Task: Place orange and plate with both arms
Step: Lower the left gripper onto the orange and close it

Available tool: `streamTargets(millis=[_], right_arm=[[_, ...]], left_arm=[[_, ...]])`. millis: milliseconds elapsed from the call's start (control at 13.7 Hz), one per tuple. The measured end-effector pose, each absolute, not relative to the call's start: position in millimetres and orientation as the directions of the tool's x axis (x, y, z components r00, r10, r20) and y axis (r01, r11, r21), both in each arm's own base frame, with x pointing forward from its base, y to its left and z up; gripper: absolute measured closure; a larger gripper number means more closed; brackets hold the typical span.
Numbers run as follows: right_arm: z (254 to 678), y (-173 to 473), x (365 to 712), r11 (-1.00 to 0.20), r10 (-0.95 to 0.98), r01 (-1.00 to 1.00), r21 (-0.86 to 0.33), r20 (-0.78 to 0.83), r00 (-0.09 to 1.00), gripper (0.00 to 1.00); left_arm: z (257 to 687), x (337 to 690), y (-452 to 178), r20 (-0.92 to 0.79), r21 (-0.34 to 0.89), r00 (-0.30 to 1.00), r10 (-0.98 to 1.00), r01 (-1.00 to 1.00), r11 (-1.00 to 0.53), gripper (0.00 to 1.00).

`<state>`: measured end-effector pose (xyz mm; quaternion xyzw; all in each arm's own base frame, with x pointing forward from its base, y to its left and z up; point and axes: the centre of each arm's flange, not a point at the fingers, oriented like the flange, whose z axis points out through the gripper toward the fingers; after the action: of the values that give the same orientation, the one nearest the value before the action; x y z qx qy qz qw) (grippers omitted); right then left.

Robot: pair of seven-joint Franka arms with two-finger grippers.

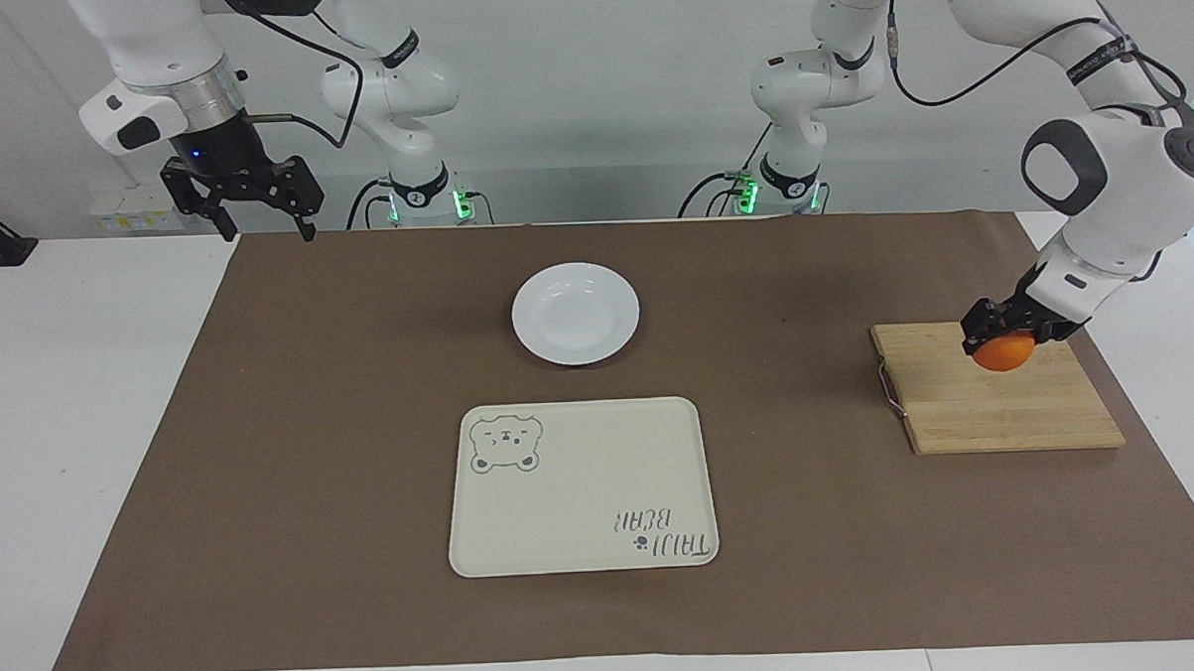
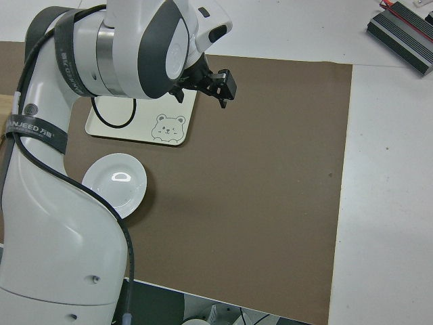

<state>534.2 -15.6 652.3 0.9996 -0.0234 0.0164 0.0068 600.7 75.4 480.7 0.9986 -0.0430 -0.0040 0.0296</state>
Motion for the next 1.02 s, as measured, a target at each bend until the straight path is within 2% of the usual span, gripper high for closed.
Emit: streamTargets(millis=[292, 585, 1023], right_arm=[[652.3, -15.6, 534.2, -0.999, -0.046, -0.047, 0.013, 0.033, 0.998, 0.00], [652.3, -15.6, 534.2, -0.999, -0.047, -0.047, 0.013, 0.033, 0.998, 0.00], [652.3, -15.6, 534.2, -0.999, -0.046, -0.047, 0.013, 0.033, 0.998, 0.00]], left_arm=[[534.2, 595.3, 33.7, -0.019, 0.035, 0.995, -0.093, -0.093, -0.995, 0.24], [557.4, 593.4, -11.9, -0.025, 0.023, 0.990, -0.138, -0.137, -0.990, 0.24], [611.6, 574.3, -42.1, -0.017, 0.026, 0.988, -0.154, -0.153, -0.988, 0.24]])
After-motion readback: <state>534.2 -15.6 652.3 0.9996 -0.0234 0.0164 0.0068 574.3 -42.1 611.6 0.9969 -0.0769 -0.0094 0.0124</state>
